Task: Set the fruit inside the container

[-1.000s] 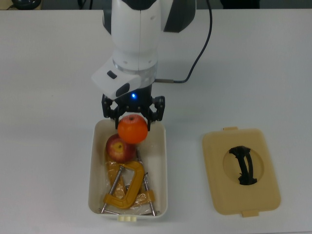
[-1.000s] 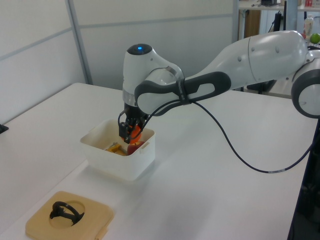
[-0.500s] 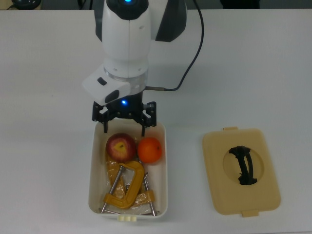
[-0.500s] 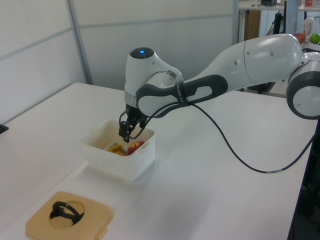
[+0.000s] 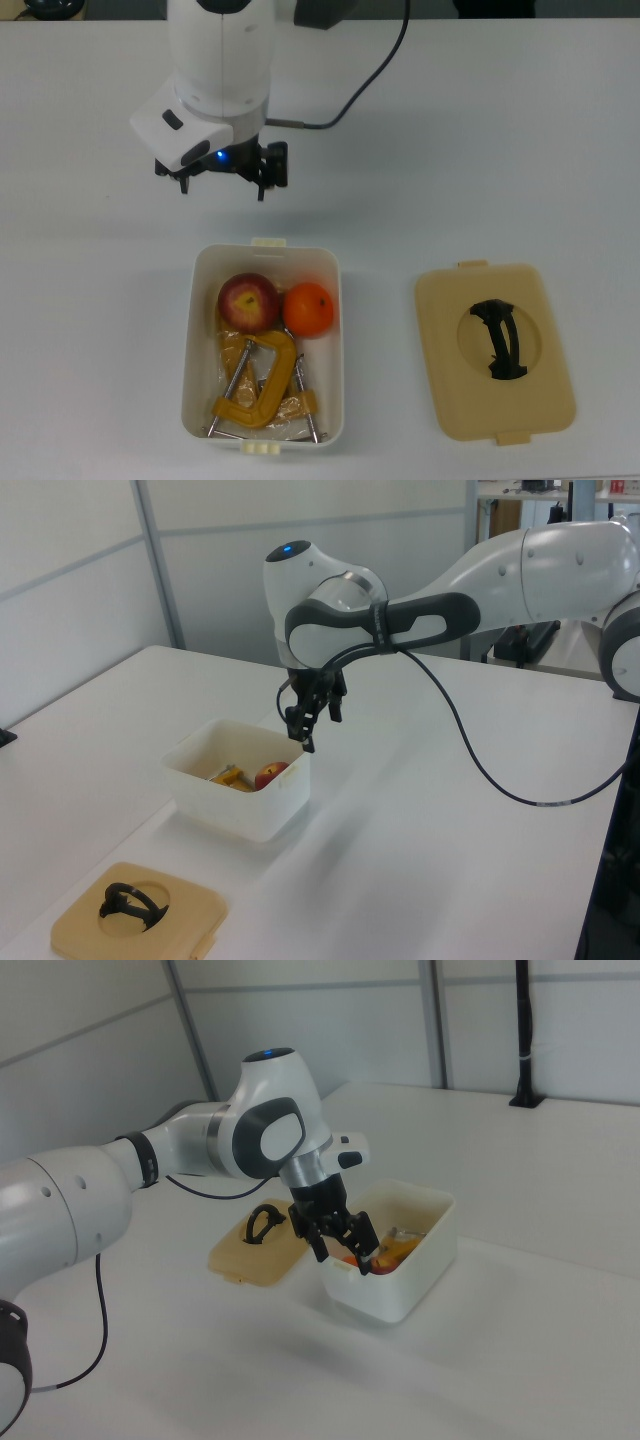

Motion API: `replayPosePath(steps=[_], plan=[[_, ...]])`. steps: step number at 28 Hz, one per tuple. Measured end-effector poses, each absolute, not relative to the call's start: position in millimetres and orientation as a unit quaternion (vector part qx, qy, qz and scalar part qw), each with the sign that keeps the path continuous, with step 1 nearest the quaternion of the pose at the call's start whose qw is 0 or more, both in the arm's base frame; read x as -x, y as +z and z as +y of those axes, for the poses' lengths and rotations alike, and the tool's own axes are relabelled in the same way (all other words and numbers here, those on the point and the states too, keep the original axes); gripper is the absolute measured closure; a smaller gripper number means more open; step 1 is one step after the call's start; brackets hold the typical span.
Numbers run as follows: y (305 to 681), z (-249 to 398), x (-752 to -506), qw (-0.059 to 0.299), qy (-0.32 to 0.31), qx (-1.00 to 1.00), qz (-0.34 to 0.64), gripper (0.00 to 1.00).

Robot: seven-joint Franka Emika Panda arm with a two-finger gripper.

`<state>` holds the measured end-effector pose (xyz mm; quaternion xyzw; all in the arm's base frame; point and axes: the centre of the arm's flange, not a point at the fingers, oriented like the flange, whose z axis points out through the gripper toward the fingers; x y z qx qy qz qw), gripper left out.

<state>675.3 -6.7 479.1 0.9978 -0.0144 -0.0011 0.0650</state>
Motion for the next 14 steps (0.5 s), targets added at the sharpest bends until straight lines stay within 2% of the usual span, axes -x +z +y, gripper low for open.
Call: replayPosePath(steps=[14], plan=[[479, -28, -668, 0.054, -0.023, -0.998, -0.014, 0.0]])
